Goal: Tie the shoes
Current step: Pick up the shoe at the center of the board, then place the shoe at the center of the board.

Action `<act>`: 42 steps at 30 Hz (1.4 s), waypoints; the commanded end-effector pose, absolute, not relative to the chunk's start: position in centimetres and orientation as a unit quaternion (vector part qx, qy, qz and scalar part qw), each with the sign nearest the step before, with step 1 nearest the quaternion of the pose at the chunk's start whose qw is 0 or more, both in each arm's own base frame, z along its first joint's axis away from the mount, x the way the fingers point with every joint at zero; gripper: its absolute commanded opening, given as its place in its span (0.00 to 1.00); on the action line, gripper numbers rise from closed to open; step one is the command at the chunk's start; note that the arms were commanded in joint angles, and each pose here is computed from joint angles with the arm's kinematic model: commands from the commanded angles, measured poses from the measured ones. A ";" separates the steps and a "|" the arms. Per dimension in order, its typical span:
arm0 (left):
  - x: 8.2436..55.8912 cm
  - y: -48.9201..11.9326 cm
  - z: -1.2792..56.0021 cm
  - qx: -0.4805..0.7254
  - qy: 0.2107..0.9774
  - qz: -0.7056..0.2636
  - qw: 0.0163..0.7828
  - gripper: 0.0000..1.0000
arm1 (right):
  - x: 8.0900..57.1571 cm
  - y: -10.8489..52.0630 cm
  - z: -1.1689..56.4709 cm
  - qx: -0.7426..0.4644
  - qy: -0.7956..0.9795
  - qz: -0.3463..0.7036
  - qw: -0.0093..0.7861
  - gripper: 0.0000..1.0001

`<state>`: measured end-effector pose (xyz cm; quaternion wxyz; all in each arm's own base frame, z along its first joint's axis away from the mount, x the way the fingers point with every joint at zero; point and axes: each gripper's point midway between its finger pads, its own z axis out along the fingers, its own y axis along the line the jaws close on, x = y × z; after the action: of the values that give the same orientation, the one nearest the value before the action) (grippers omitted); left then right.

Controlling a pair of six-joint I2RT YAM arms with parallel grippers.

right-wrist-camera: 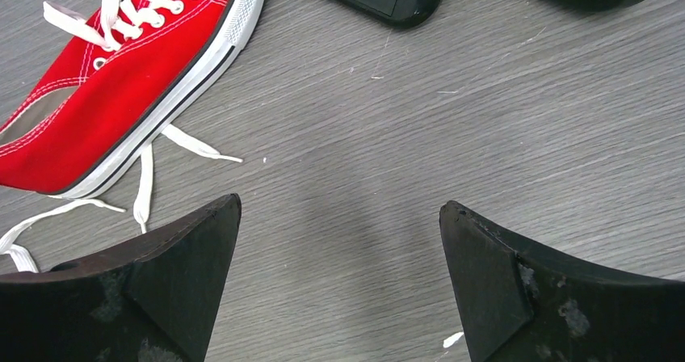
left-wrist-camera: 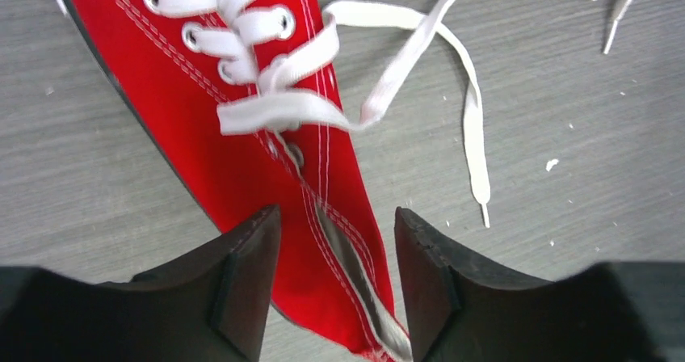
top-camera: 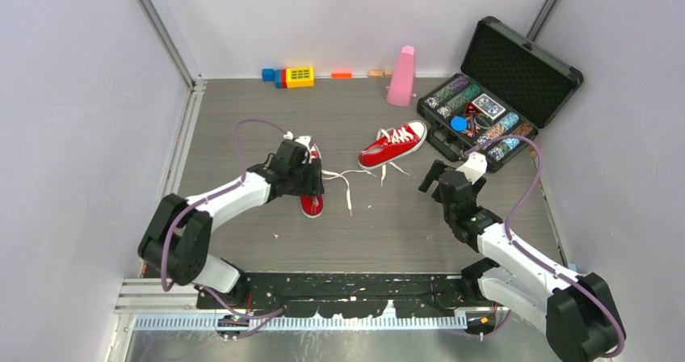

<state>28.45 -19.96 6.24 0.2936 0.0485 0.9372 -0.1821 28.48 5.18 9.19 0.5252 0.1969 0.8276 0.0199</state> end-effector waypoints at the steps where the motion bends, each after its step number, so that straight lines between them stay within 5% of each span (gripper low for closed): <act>1: 29.4 -20.0 6.2 0.045 0.950 -0.152 0.269 0.48 | 29.8 5.6 11.3 0.210 0.807 0.039 0.550 0.98; 6: 30.2 -20.0 6.4 0.048 0.956 -0.134 0.258 0.02 | 30.1 6.4 11.2 0.195 0.813 0.049 0.546 0.97; 7: 30.4 -19.6 6.8 0.046 0.956 -0.121 0.264 0.00 | 30.3 6.7 11.2 0.192 0.816 0.054 0.542 0.97; 20: 28.0 -15.2 12.3 0.027 0.942 -0.079 0.324 0.00 | 35.9 11.2 11.9 0.233 0.832 0.101 0.494 0.99; 31: 37.2 -7.2 16.4 -0.093 0.901 0.085 0.414 0.00 | 39.7 16.7 11.1 0.305 0.836 0.133 0.437 0.98; 42: 42.0 0.3 11.3 -0.184 0.919 0.078 0.339 0.00 | 41.9 18.9 7.9 0.367 0.827 0.114 0.411 0.83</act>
<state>39.74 0.31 10.13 0.3137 -0.1827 0.9271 0.0932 40.51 19.12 7.61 0.3996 0.3228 0.8500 0.1169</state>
